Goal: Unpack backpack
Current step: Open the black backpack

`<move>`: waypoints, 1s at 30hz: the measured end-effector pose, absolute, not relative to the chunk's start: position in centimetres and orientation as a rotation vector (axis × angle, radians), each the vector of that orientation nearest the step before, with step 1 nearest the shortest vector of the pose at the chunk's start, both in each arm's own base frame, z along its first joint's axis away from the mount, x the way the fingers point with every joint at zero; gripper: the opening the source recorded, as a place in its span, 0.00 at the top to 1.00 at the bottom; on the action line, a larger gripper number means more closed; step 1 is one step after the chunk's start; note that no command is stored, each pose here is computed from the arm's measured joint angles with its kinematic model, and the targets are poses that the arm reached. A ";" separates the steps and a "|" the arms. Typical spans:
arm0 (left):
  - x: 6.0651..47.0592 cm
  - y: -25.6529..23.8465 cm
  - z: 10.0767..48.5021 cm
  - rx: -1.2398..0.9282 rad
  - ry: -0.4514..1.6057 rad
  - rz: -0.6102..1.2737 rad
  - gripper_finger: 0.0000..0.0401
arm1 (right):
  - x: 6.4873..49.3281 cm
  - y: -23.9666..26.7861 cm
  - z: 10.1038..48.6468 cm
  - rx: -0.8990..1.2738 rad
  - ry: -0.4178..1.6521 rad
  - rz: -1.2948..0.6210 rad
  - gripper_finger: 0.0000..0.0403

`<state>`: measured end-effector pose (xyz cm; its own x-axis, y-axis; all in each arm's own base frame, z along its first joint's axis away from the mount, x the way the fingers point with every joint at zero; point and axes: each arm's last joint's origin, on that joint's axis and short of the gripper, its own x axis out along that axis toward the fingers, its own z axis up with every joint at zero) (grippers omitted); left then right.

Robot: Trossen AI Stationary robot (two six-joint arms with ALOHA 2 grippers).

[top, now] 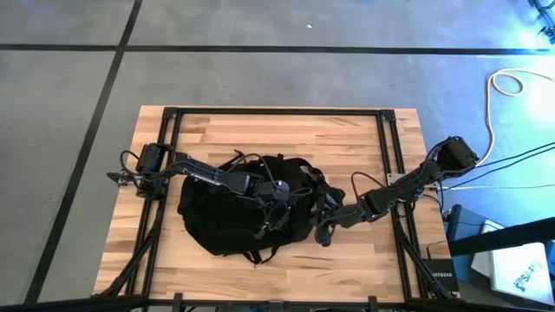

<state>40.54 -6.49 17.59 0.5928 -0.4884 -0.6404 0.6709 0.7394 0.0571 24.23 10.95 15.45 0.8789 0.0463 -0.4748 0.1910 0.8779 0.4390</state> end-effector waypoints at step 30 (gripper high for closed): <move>40.4 -5.9 17.4 0.352 0.664 -0.674 0.84 | 24.2 11.0 15.4 0.495 0.500 -0.079 0.98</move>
<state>40.42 -5.89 17.44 0.5896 -0.4578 -0.6654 0.6723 0.7348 0.0901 24.20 10.97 15.43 0.8774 0.0461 -0.4776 0.1909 0.8797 0.4355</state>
